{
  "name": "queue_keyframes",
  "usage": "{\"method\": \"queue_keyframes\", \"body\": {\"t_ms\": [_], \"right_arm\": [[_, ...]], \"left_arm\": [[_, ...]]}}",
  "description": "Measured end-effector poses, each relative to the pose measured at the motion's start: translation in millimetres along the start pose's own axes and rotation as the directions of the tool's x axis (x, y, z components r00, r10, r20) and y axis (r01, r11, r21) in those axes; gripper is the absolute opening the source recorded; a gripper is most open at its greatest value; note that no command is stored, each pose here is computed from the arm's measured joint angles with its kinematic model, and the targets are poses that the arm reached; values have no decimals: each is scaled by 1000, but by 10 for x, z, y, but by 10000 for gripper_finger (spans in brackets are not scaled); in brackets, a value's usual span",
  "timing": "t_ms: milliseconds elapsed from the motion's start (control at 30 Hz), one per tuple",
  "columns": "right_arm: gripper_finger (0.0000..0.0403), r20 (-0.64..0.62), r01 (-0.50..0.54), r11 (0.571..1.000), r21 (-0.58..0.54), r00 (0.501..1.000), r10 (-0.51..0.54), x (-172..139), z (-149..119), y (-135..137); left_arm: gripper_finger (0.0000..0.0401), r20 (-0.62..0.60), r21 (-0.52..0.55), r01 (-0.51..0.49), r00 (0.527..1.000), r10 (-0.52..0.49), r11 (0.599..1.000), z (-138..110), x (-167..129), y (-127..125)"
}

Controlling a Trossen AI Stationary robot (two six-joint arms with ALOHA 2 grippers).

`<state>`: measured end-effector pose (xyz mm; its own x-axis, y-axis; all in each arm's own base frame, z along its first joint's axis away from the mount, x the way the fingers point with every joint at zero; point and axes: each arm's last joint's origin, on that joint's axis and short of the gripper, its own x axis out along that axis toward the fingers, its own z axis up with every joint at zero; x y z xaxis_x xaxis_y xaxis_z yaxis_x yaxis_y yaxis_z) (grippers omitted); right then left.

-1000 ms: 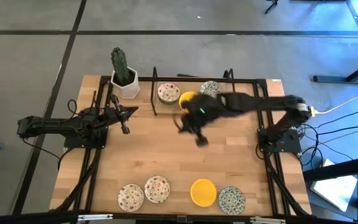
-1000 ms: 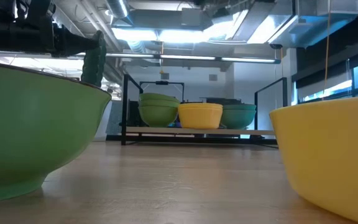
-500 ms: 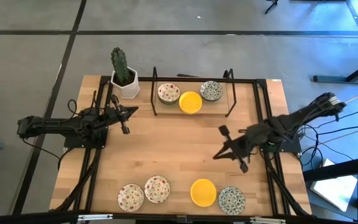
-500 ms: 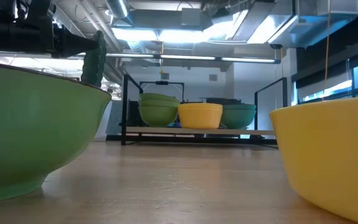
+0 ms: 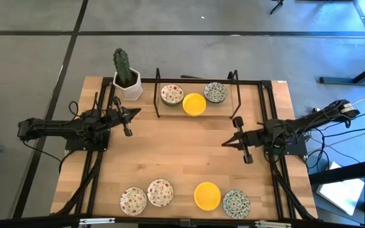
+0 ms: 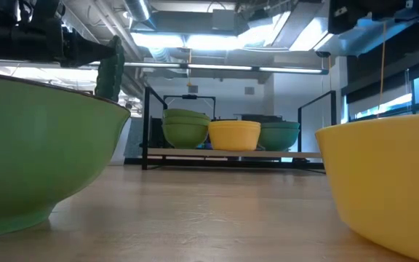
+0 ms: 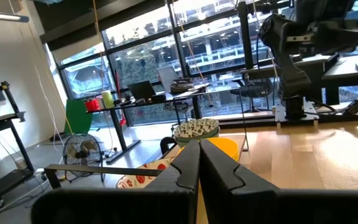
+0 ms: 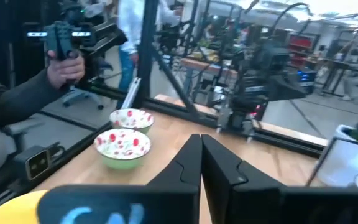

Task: Pick & Place Mini bowls
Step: Stack the white blue patterned bowl on top of the white blue patterned bowl on the shelf

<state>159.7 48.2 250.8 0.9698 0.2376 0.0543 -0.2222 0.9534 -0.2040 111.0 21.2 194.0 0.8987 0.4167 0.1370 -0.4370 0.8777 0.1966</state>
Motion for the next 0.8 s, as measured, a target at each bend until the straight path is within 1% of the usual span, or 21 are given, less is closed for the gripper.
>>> {"method": "queue_keyframes", "body": {"t_ms": [100, 200, 433, 800], "right_arm": [[6, 6, 17, 1000, -3, 1000, -17, -40, -30, -26], [4, -17, 28, 1000, -6, 999, -28, -57, -94, -38], [21, -28, 56, 998, 10, 998, -56, -59, -119, -82], [23, -47, 54, 998, -10, 997, -55, -58, -139, -82]], "left_arm": [[4, 0, 0, 0, 1000, 0, 1000, 0, 0, 0], [4, 0, 0, 1, 1000, -1, 1000, 0, 0, 0], [4, -1, 0, 1, 1000, -1, 1000, -2, 0, -1], [4, 0, 0, 2, 1000, -2, 1000, -1, 0, -1]]}}
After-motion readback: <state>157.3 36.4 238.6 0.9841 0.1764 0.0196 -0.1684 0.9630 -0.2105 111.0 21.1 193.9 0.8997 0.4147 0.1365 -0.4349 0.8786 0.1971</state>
